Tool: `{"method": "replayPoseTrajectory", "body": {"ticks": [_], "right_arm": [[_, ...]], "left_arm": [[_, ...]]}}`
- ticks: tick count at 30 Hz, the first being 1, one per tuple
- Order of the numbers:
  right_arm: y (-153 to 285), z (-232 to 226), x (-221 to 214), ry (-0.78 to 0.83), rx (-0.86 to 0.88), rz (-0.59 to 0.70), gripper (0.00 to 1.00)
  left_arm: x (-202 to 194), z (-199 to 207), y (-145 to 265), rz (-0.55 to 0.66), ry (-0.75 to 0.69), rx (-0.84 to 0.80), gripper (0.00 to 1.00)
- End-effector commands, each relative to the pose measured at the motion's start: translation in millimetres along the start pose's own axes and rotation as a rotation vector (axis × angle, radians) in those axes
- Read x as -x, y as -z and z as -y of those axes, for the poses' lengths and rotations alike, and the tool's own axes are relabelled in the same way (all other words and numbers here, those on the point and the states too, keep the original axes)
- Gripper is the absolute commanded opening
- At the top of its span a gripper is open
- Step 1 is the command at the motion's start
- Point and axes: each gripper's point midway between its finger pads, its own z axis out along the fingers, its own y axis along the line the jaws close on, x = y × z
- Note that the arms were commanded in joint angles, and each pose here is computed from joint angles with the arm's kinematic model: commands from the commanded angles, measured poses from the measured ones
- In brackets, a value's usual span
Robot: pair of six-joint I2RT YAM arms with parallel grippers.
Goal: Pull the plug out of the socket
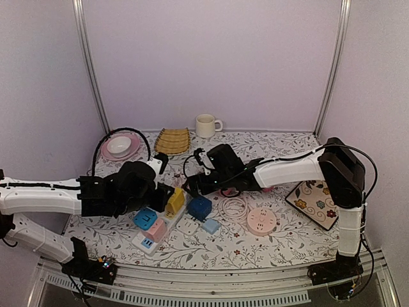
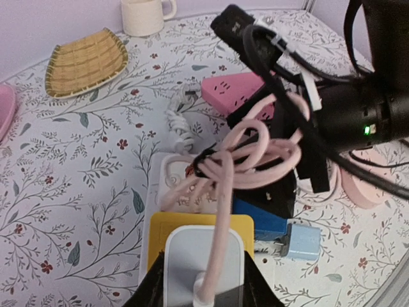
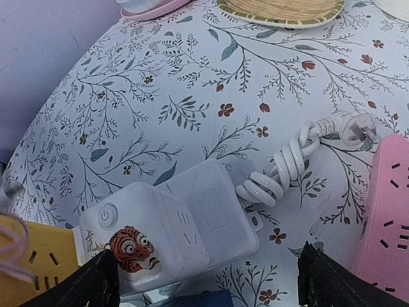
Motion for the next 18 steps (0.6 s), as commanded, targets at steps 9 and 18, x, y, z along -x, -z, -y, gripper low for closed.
{"method": "replayPoseTrajectory", "body": {"ticks": [9, 18], "right_arm": [[15.1, 12.7, -0.6, 0.001, -0.063, 0.002, 1.00], [87.5, 6.3, 33.7, 0.001, -0.039, 0.206, 1.00]], "left_arm": [[42.5, 4.3, 12.5, 0.119, 0.061, 0.000, 0.07], [60.9, 23.4, 19.5, 0.136, 0.102, -0.105, 0.08]]}}
